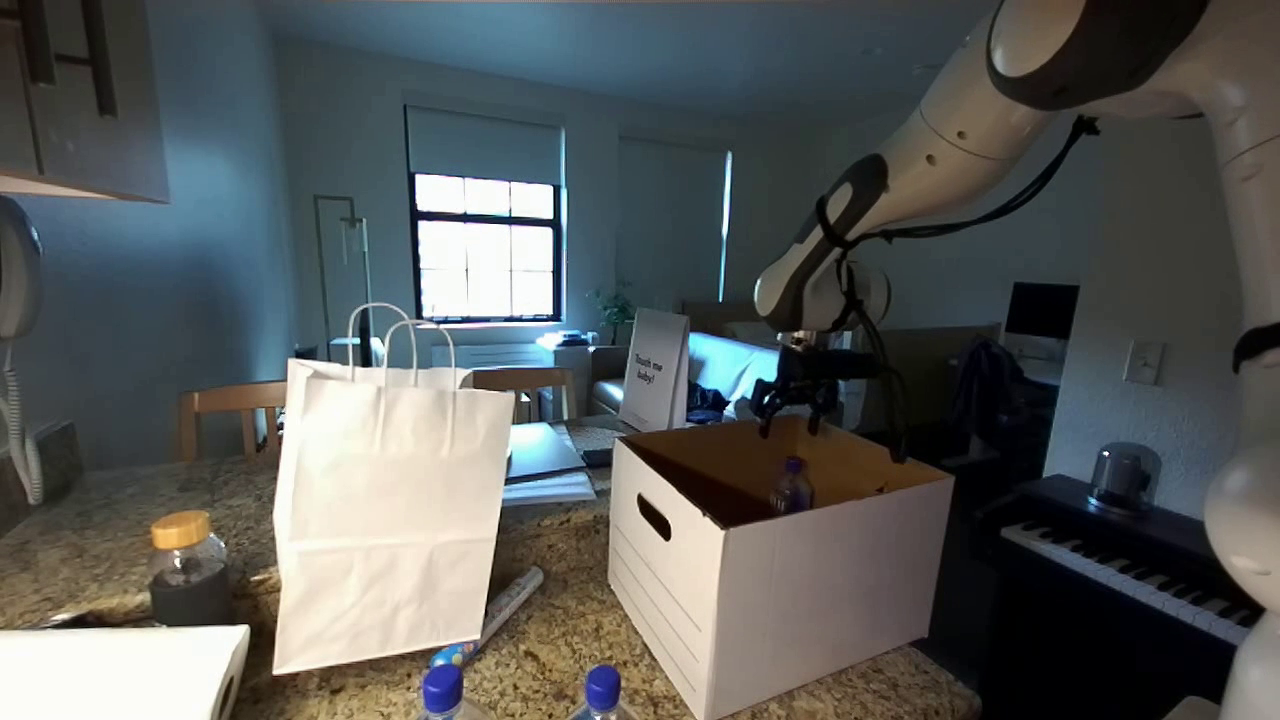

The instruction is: Take two bottles out of the white storage box

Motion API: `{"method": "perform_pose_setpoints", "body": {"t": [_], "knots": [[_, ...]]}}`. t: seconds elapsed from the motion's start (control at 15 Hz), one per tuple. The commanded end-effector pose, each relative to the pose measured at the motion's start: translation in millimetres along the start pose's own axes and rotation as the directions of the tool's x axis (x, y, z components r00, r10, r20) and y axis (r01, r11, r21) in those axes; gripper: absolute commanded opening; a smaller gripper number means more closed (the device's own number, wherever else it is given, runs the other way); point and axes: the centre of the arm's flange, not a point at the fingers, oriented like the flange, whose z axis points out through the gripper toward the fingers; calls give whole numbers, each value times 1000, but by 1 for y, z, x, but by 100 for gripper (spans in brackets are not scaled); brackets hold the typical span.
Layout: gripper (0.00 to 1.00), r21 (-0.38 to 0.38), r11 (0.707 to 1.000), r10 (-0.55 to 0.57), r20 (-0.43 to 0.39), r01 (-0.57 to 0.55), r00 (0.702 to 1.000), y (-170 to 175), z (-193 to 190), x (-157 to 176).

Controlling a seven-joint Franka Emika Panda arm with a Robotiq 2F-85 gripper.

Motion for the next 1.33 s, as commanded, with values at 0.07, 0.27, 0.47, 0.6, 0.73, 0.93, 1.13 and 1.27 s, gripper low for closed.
{"method": "perform_pose_setpoints", "body": {"t": [0.07, 0.27, 0.47, 0.6, 0.73, 0.93, 1.13, 1.27], "knots": [[100, -31, 999, -23, 22, 23, 1000, 6, 34, 8], [100, -76, 996, -45, 36, 48, 998, 6, 55, 16], [100, -159, 981, -104, 49, 110, 993, 3, 71, 25], [100, -218, 965, -135, 50, 143, 990, 1, 80, 30], [100, -266, 948, -161, 67, 173, 985, 0, 84, 32], [100, -291, 937, -175, 91, 195, 980, -3, 91, 36], [100, -271, 940, -180, 122, 207, 976, -9, 99, 34], [100, -250, 945, -183, 136, 212, 974, -16, 101, 30]]}}
